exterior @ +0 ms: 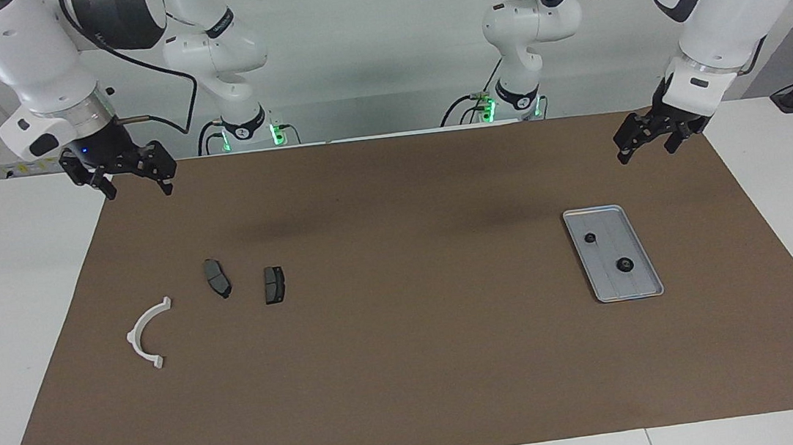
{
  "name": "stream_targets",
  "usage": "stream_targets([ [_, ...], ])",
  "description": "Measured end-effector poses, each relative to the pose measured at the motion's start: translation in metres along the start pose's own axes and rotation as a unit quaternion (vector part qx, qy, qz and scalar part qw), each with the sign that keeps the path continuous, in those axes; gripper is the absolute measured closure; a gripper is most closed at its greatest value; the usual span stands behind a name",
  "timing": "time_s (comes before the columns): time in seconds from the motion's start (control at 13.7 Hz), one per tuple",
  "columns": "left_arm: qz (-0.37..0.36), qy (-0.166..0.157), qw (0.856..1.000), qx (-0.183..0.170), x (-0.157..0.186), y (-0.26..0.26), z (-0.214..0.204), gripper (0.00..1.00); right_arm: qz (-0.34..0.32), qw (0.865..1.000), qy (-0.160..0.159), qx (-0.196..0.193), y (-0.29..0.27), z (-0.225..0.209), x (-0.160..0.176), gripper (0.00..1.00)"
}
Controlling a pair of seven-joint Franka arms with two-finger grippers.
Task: Place bearing gear from tray to pile
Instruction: 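Move the left gripper over the silver tray toward a black bearing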
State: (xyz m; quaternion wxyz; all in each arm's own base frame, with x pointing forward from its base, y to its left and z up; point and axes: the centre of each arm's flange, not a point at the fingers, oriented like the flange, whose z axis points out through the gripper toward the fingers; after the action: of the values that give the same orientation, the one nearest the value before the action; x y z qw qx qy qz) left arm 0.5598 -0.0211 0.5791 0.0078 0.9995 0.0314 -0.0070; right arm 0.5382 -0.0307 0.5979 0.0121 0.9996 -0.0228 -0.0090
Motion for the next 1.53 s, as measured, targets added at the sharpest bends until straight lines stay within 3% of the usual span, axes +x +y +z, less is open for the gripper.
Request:
stream_targets([
  [1.1, 0.003, 0.004, 1.0, -0.001, -0.003, 0.003, 0.003, 0.0, 0.001, 1.0, -0.003, 0.0, 0.001, 0.002, 0.0, 0.0],
  [1.53, -0.003, 0.017, 1.0, -0.002, 0.001, 0.001, 0.051, 0.0, 0.001, 1.0, -0.003, 0.0, 0.001, 0.003, 0.0, 0.0],
])
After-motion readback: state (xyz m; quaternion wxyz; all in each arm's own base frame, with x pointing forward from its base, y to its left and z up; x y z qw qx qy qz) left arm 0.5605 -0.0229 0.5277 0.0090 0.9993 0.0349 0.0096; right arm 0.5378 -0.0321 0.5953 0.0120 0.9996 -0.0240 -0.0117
